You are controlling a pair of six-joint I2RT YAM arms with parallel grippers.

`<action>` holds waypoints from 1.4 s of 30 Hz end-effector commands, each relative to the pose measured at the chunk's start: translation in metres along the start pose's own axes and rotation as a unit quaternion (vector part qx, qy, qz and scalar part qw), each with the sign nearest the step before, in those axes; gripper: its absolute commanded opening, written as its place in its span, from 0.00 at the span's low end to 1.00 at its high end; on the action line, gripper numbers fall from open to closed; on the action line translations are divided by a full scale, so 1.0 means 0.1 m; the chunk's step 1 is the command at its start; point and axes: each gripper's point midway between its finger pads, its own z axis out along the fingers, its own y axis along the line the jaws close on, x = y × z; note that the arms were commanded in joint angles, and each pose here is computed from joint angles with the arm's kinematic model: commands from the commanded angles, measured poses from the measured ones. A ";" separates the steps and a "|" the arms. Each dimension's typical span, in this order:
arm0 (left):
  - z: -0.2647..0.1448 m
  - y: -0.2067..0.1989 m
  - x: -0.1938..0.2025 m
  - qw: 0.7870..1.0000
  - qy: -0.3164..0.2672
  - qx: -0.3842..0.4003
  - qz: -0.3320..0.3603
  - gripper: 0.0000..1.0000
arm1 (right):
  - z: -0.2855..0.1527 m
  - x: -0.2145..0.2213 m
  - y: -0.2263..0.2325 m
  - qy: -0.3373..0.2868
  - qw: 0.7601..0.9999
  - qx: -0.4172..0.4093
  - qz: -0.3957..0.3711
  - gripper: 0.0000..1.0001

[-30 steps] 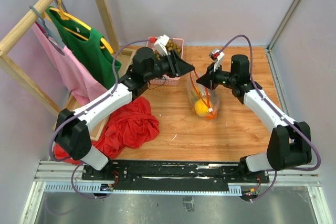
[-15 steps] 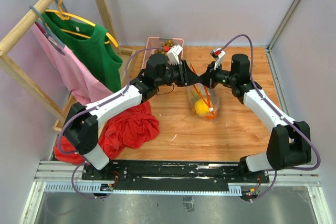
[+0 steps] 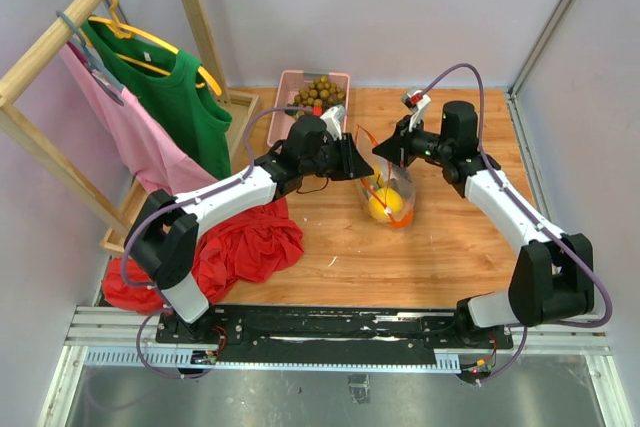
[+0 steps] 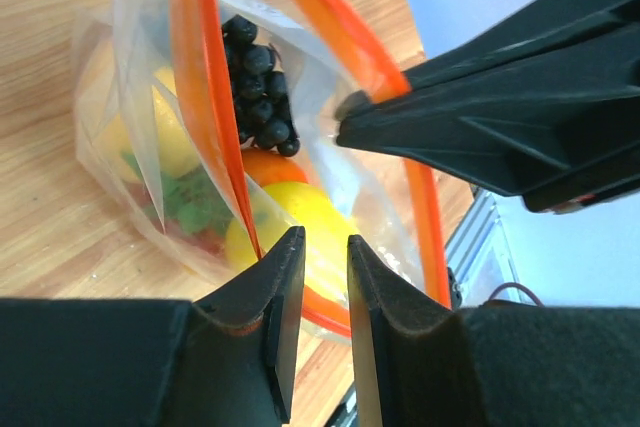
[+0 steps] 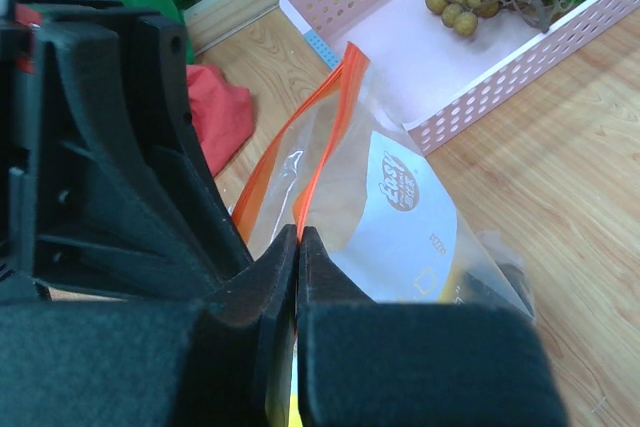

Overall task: Open the zip-top bag and remove the fake food
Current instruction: Pick up the fake fruit from the zipper food storage bag.

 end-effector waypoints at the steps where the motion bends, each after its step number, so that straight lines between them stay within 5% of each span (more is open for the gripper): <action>1: 0.05 0.20 0.11 0.999 0.010 -0.035 0.011 0.28 | -0.09 -0.33 0.16 -0.030 0.999 -0.011 -0.041 0.01; 17: -0.05 0.50 0.36 0.997 0.060 -0.050 0.000 0.35 | -0.04 -0.23 0.52 -0.009 0.994 -0.054 -0.092 0.07; 22: -0.12 0.57 0.50 0.995 0.083 -0.047 -0.010 0.42 | -0.05 -0.25 0.57 -0.005 0.992 -0.072 -0.107 0.22; 27: -0.15 0.60 0.57 0.995 0.089 -0.035 -0.016 0.52 | -0.17 -0.20 0.66 0.009 0.983 -0.095 -0.157 0.48; 31: -0.17 0.62 0.59 0.995 0.092 -0.027 -0.021 0.56 | -0.34 -0.07 0.65 0.025 0.976 -0.110 -0.188 0.52; 37: -0.24 0.64 0.59 0.995 0.096 -0.017 -0.030 0.61 | -0.54 0.39 0.45 0.080 0.946 -0.135 -0.284 0.53; 42: -0.32 0.67 0.59 0.994 0.098 -0.009 -0.043 0.66 | -0.64 0.87 0.65 0.086 0.872 -0.266 -0.401 0.67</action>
